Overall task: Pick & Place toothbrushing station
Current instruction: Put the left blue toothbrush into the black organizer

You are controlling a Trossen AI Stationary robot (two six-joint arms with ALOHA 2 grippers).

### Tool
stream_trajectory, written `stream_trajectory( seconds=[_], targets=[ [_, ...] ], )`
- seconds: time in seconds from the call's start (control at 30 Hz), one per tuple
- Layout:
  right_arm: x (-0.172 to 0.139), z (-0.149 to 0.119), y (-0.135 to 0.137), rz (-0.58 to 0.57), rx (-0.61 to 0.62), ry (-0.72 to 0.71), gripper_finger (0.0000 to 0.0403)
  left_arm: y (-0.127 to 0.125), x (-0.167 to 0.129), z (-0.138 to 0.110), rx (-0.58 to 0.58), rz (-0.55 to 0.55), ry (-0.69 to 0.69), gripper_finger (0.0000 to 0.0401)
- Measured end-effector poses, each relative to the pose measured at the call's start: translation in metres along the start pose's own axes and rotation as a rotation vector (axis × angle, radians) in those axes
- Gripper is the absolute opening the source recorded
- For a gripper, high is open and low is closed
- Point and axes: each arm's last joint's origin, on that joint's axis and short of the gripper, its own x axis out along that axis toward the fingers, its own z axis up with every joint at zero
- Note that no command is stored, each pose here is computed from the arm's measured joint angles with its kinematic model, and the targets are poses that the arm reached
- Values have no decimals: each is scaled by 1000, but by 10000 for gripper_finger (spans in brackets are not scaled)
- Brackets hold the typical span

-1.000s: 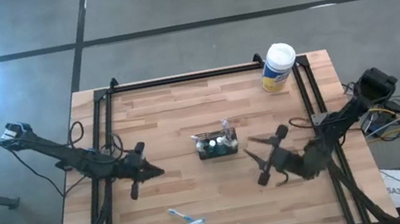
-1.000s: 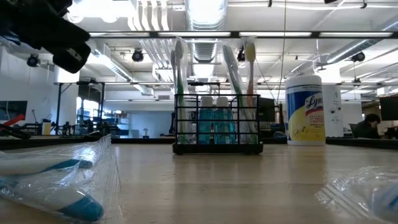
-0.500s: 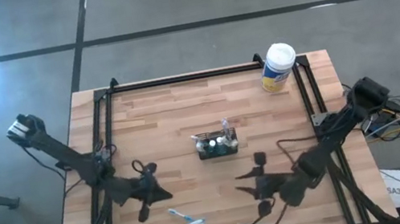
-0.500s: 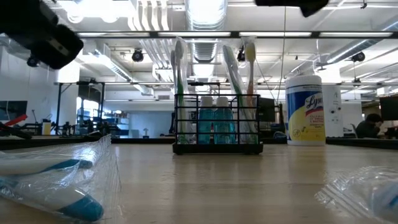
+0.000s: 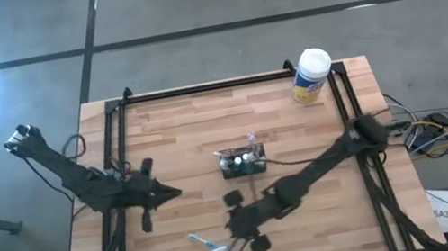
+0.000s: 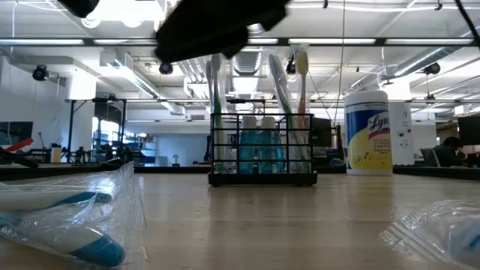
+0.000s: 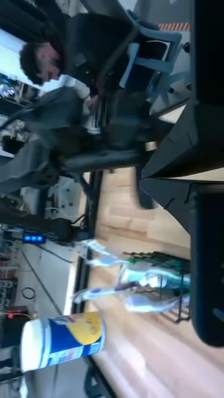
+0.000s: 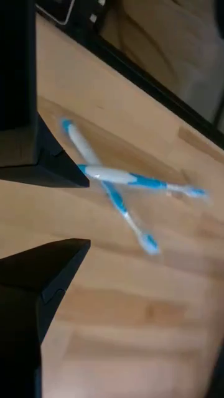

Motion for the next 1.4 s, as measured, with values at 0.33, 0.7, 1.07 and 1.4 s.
stream_trajectory(
  seconds=[0.33,0.7,1.07,1.4],
  targets=[
    [68,20,2,64,-66,215,150,12,-17,5,-8,22,-7,16],
    [81,17,2,134,17,384,151,10,-12,-1,8,37,27,16],
    [86,6,-2,81,41,430,50,8,-7,-4,33,44,46,16],
    [80,12,-6,66,51,415,11,8,-7,-5,34,39,49,16]
  ],
)
